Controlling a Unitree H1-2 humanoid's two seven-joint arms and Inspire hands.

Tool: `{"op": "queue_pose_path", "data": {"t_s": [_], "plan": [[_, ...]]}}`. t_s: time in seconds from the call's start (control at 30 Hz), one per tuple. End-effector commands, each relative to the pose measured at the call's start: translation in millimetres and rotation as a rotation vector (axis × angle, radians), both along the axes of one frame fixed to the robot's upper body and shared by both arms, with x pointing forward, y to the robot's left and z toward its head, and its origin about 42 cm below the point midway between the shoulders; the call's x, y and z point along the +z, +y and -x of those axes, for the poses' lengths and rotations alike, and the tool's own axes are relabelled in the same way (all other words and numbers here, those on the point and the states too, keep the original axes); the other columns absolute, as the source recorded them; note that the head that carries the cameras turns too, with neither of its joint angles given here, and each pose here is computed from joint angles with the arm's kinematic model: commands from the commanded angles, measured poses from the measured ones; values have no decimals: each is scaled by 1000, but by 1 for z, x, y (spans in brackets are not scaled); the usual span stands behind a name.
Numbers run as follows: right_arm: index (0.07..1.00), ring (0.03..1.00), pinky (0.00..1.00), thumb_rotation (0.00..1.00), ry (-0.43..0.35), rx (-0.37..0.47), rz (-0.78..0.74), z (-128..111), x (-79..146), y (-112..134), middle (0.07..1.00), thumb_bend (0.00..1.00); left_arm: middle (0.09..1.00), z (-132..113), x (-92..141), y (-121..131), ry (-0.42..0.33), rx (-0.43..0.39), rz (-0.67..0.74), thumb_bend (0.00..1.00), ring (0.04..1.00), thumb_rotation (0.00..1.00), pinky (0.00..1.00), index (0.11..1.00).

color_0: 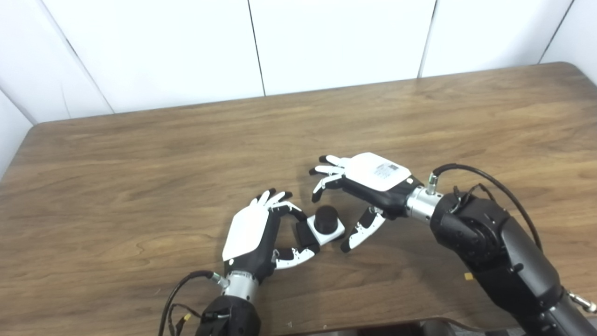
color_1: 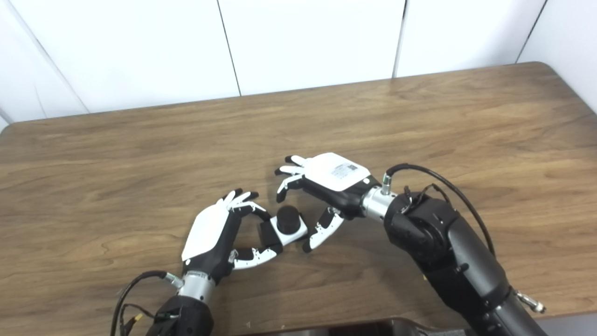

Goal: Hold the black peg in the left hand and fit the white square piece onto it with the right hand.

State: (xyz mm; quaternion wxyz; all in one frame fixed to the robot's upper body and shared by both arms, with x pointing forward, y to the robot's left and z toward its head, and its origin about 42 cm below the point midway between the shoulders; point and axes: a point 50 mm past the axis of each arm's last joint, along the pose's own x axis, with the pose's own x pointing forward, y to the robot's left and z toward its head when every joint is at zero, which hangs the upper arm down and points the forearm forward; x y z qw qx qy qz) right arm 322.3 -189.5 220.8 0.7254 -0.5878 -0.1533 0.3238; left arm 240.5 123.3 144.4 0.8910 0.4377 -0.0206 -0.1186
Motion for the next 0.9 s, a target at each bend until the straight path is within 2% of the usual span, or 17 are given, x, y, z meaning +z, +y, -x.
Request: {"op": "queue_pose_path", "data": {"t_s": [0.0,0.1,0.27,0.67,0.87], "plan": [[734,1000,937,308,-54,-4,-24,-4,18,-4,939,929,892,-5,7,1,-57,7,-18,690,955,623,971,732],[730,1000,932,306,-56,-6,-34,-5,18,-6,939,931,895,-6,6,3,-55,7,-22,758,952,644,969,749],[728,1000,938,314,-51,-18,-34,-6,18,-6,942,936,903,-8,5,4,-51,8,-26,811,959,659,972,767],[723,1000,941,297,-48,-73,-79,-8,24,-17,943,933,916,-6,10,11,-62,22,-2,894,959,693,961,842],[792,1000,934,327,-24,-118,-158,-9,24,-27,943,902,930,-8,11,19,-76,54,54,883,958,709,962,905]]}}
